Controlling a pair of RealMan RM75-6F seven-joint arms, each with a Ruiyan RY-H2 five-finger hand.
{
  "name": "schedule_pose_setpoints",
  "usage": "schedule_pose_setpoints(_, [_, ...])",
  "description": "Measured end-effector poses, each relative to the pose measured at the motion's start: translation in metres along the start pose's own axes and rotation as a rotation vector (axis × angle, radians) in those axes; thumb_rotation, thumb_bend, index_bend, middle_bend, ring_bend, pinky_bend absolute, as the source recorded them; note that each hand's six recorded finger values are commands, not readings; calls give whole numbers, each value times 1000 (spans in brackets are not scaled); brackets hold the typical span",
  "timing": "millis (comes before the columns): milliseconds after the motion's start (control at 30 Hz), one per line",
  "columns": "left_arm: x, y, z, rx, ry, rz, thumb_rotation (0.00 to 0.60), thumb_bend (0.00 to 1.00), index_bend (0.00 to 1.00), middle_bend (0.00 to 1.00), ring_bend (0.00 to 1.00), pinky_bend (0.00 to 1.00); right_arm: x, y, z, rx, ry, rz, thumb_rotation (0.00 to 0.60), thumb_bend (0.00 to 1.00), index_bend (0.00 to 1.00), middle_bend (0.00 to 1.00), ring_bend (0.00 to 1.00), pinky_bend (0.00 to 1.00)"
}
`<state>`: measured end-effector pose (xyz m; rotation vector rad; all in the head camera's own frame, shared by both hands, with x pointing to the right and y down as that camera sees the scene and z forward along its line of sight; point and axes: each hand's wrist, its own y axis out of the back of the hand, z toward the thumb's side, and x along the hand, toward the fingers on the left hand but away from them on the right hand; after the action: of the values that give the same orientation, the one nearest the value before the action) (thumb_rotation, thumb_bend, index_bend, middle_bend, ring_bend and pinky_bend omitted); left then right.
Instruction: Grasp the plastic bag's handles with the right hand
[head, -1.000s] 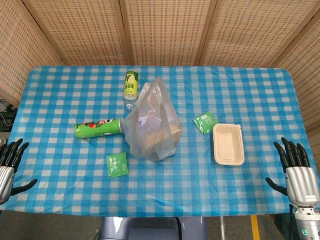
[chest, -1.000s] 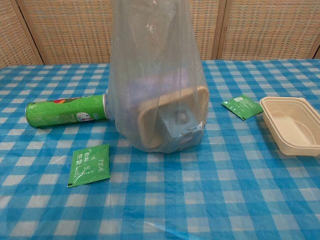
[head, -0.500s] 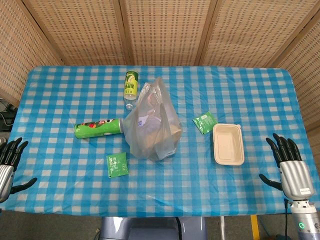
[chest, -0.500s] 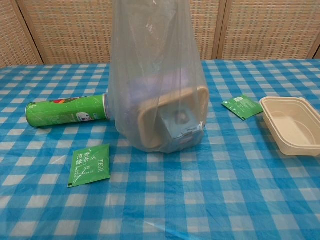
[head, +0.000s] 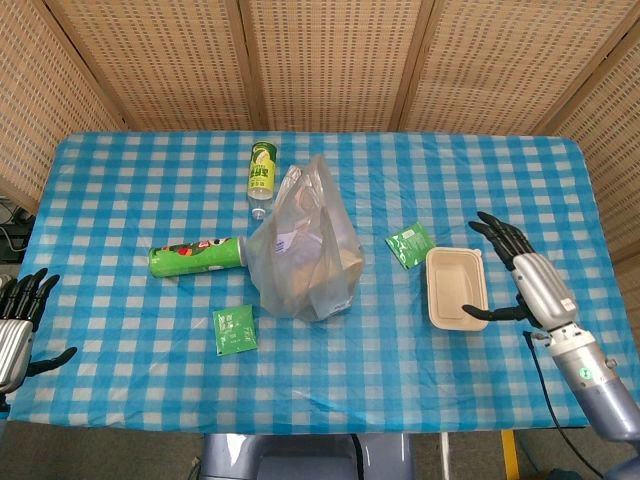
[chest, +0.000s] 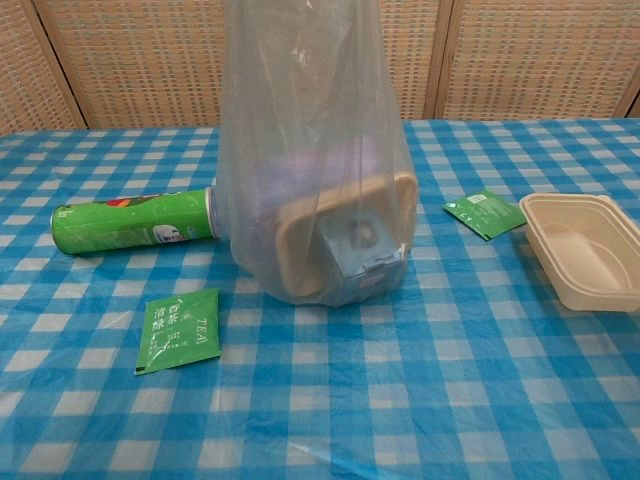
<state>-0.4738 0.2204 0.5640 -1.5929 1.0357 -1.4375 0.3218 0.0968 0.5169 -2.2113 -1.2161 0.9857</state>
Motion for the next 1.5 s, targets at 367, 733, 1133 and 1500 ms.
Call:
schedule_pose_setpoints(367, [10,-2,-11,-4,49,-11,600,0,0,0,0,0,-81,-11,76,-369,65,262,600,0,171,106,0,0])
schedule_pose_setpoints(733, [17,-3,-20,-13,84,-16,600,0,0,0,0,0,-119,-31,143,-447,120,410,600,0,196,131,0,0])
schedule_pose_setpoints(1133, [23,0,-29,-28,109,-16,600,0,0,0,0,0,-152,-61,175,-499,72,512,600,0,229,162,0,0])
schedule_pose_setpoints(1500, [26,-2,-34,-27,130,-22,600,0,0,0,0,0,-172,-72,203,-828,22,542,600,0,234,231,122,89])
